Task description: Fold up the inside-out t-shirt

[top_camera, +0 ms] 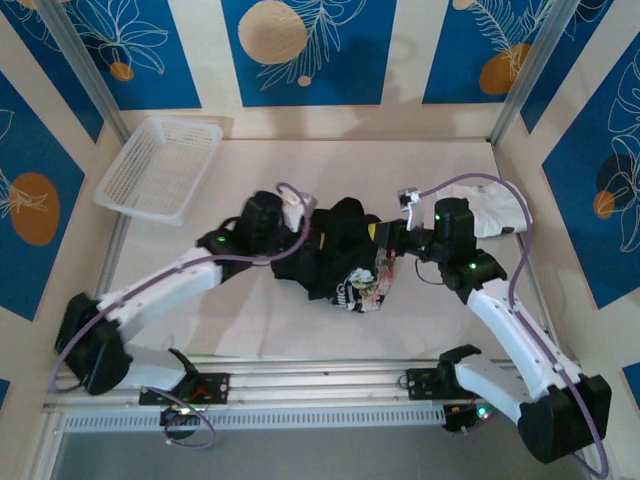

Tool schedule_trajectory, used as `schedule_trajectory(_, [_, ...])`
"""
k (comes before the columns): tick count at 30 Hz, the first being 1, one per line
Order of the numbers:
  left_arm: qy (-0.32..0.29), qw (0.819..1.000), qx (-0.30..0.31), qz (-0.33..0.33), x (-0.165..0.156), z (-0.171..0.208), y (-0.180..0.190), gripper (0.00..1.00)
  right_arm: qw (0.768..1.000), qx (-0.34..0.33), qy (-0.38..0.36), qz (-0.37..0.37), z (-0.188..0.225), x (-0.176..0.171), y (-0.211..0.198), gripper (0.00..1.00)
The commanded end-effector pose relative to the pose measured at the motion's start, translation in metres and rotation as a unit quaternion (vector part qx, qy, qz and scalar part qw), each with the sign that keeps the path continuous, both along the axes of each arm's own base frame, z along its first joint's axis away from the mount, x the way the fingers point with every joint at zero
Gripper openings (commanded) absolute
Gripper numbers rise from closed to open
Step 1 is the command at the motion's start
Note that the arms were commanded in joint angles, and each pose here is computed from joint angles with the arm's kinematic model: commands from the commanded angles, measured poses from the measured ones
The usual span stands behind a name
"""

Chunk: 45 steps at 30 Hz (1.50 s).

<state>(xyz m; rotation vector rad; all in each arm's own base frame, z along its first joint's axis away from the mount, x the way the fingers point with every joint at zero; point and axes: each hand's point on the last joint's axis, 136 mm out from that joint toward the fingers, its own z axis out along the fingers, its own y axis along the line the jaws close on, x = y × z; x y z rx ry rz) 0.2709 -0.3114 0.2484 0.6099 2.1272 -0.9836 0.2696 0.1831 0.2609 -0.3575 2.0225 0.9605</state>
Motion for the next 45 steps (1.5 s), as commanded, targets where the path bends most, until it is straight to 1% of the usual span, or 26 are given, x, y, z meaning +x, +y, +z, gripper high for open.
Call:
schedule_trajectory(1, [-0.033, 0.991, -0.089, -0.098, -0.038, 0.072, 0.006, 0.00, 0.996, -0.015, -0.070, 0.045, 0.027, -0.017, 0.004, 0.04])
schedule_trajectory(4, [-0.053, 0.983, -0.124, -0.127, -0.057, 0.105, 0.016, 0.00, 0.993, -0.007, -0.097, 0.062, 0.036, -0.021, 0.012, 0.05])
schedule_trajectory(6, [-0.064, 0.979, -0.135, -0.141, -0.065, 0.117, 0.021, 0.00, 0.992, -0.002, -0.105, 0.070, 0.039, -0.021, 0.018, 0.05])
schedule_trajectory(7, [-0.067, 0.977, -0.139, -0.145, -0.066, 0.121, 0.023, 0.00, 0.993, -0.004, -0.101, 0.062, 0.037, -0.018, 0.018, 0.05])
schedule_trajectory(8, [-0.070, 0.975, -0.144, -0.151, -0.069, 0.125, 0.025, 0.00, 0.995, -0.013, -0.090, 0.042, 0.032, -0.012, 0.017, 0.06])
schedule_trajectory(9, [-0.071, 0.975, -0.147, -0.152, -0.069, 0.128, 0.026, 0.00, 0.997, -0.029, -0.069, 0.007, 0.025, -0.003, 0.012, 0.08])
schedule_trajectory(11, [-0.075, 0.974, -0.153, -0.149, -0.067, 0.131, 0.028, 0.00, 0.996, -0.071, -0.025, -0.050, 0.006, 0.009, 0.001, 0.09])
schedule_trajectory(12, [-0.077, 0.974, -0.154, -0.146, -0.065, 0.132, 0.028, 0.00, 0.993, -0.092, -0.007, -0.067, -0.004, 0.012, -0.003, 0.11])
schedule_trajectory(14, [-0.074, 0.976, -0.148, -0.139, -0.061, 0.129, 0.027, 0.00, 0.989, -0.127, 0.003, -0.075, -0.016, 0.009, -0.005, 0.16])
schedule_trajectory(17, [-0.066, 0.980, -0.138, -0.130, -0.054, 0.123, 0.026, 0.00, 0.984, -0.166, -0.030, -0.055, -0.016, -0.003, -0.003, 0.26])
schedule_trajectory(20, [-0.060, 0.982, -0.130, -0.125, -0.050, 0.118, 0.025, 0.00, 0.975, -0.195, -0.101, -0.038, -0.002, -0.019, -0.001, 0.37])
schedule_trajectory(23, [-0.058, 0.983, -0.127, -0.121, -0.047, 0.115, 0.025, 0.00, 0.968, -0.192, -0.158, -0.016, 0.016, -0.034, 0.006, 0.40])
schedule_trajectory(26, [-0.058, 0.983, -0.127, -0.120, -0.047, 0.115, 0.026, 0.00, 0.971, -0.153, -0.180, 0.039, 0.027, -0.051, 0.026, 0.40])
schedule_trajectory(30, [-0.058, 0.983, -0.127, -0.122, -0.047, 0.115, 0.025, 0.00, 0.972, -0.118, -0.170, 0.111, 0.026, -0.064, 0.054, 0.39])
schedule_trajectory(36, [-0.058, 0.982, -0.130, -0.126, -0.048, 0.116, 0.024, 0.00, 0.971, -0.135, -0.156, 0.122, 0.016, -0.046, 0.073, 0.39])
schedule_trajectory(40, [-0.058, 0.982, -0.131, -0.125, -0.048, 0.116, 0.025, 0.00, 0.969, -0.134, -0.155, 0.140, 0.014, -0.040, 0.086, 0.38])
schedule_trajectory(41, [-0.058, 0.982, -0.131, -0.125, -0.048, 0.116, 0.025, 0.00, 0.969, -0.133, -0.154, 0.142, 0.014, -0.039, 0.088, 0.35])
schedule_trajectory(45, [-0.056, 0.986, -0.116, -0.102, -0.042, 0.109, 0.029, 0.00, 0.969, -0.123, -0.158, 0.147, 0.022, -0.040, 0.091, 0.11])
